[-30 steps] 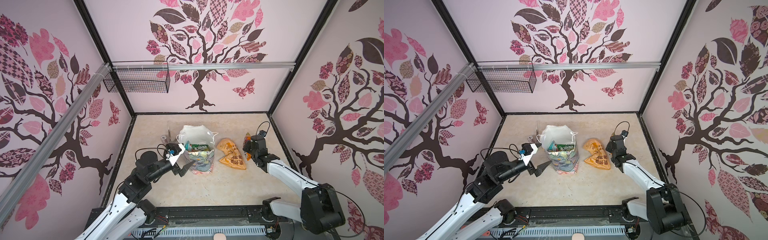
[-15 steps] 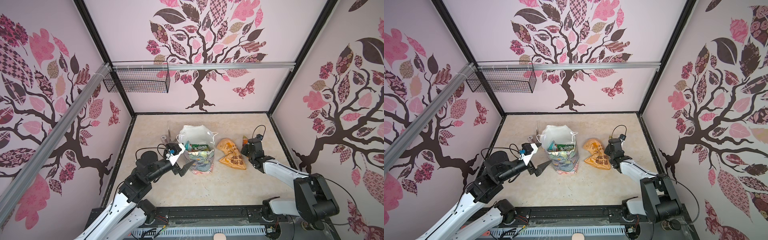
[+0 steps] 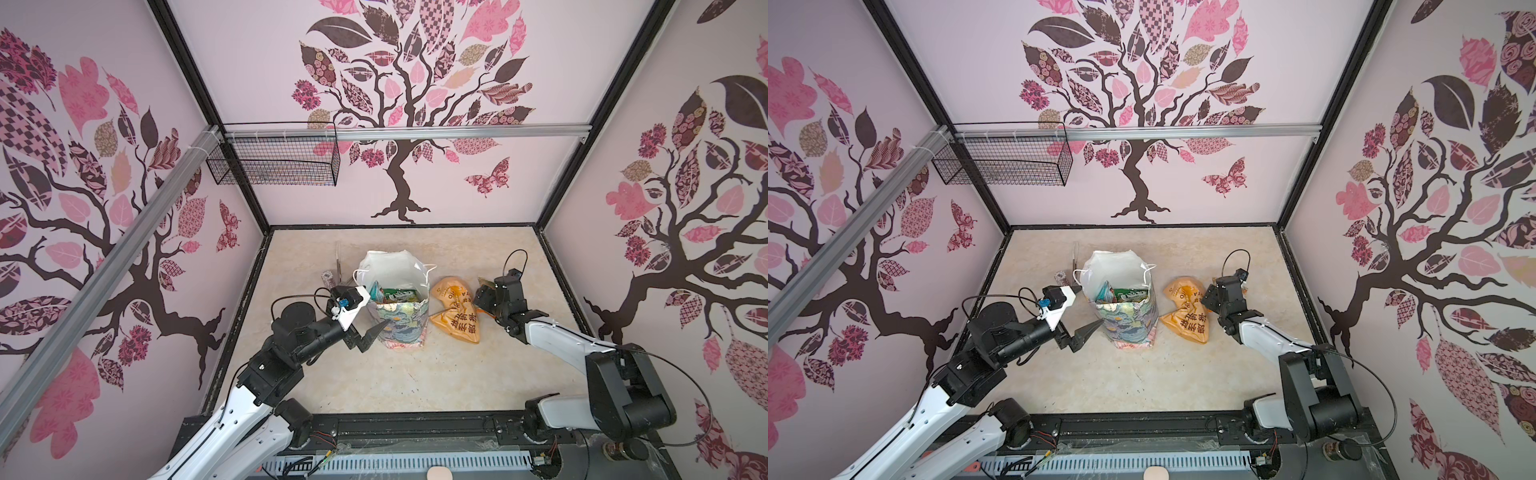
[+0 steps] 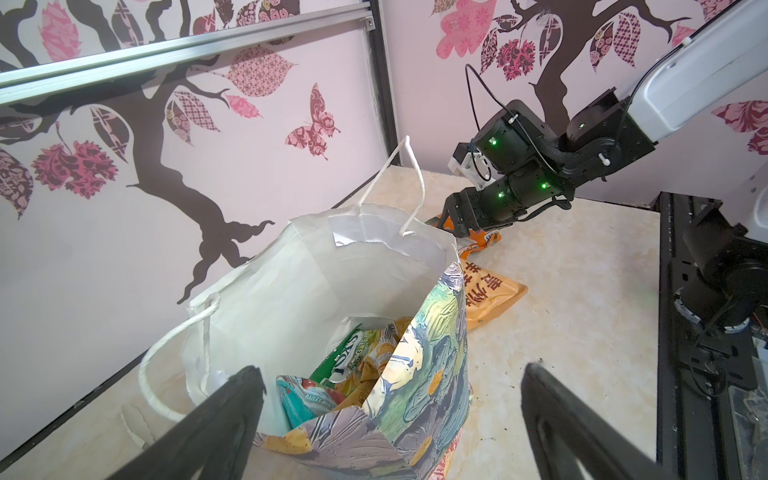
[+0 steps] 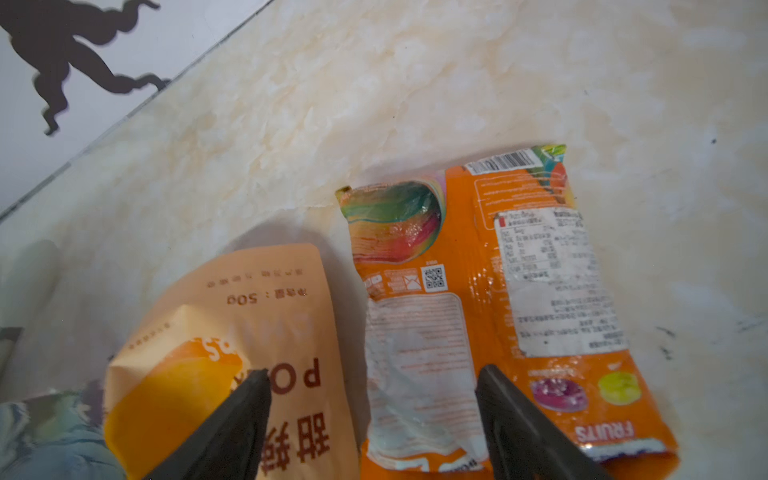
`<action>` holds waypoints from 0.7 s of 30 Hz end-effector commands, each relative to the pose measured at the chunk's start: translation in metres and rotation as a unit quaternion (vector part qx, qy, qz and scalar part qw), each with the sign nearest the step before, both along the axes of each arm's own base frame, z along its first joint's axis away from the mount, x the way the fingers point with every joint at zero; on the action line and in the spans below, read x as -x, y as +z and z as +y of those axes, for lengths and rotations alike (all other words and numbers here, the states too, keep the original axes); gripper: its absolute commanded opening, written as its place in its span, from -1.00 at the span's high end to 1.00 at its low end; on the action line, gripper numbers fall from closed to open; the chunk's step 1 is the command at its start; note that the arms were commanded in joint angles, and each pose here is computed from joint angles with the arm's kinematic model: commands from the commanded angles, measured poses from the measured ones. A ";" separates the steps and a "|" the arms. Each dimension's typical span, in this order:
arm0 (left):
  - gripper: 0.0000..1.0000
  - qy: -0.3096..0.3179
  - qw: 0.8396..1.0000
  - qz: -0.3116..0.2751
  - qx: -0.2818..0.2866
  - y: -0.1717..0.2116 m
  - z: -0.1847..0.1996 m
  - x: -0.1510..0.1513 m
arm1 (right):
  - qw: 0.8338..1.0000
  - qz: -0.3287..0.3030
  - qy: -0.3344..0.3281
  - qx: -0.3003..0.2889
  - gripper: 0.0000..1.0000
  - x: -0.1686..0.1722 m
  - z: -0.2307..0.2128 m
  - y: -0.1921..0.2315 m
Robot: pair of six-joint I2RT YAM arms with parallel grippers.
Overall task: Take the snacks out of the paper bag
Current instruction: 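Lower the orange candy packet onto the table beside the chip packet and release, then raise the right gripper and swing it back over the bag opening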
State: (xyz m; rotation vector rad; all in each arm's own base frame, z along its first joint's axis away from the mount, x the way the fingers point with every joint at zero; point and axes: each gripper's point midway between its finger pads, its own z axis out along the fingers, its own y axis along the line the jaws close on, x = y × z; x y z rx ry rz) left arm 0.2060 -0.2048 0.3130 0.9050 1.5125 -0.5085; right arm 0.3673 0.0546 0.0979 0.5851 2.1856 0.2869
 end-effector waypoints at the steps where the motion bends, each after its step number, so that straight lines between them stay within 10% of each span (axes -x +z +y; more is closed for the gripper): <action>1: -0.97 0.007 1.000 -0.006 0.004 0.003 0.003 0.000 | 0.997 -0.064 0.014 -0.039 -0.80 -0.013 0.011 0.058; 21: -0.97 0.028 1.000 -0.009 0.006 0.006 0.009 -0.005 | 0.915 -0.181 0.292 -0.209 -0.99 -0.008 0.136 0.247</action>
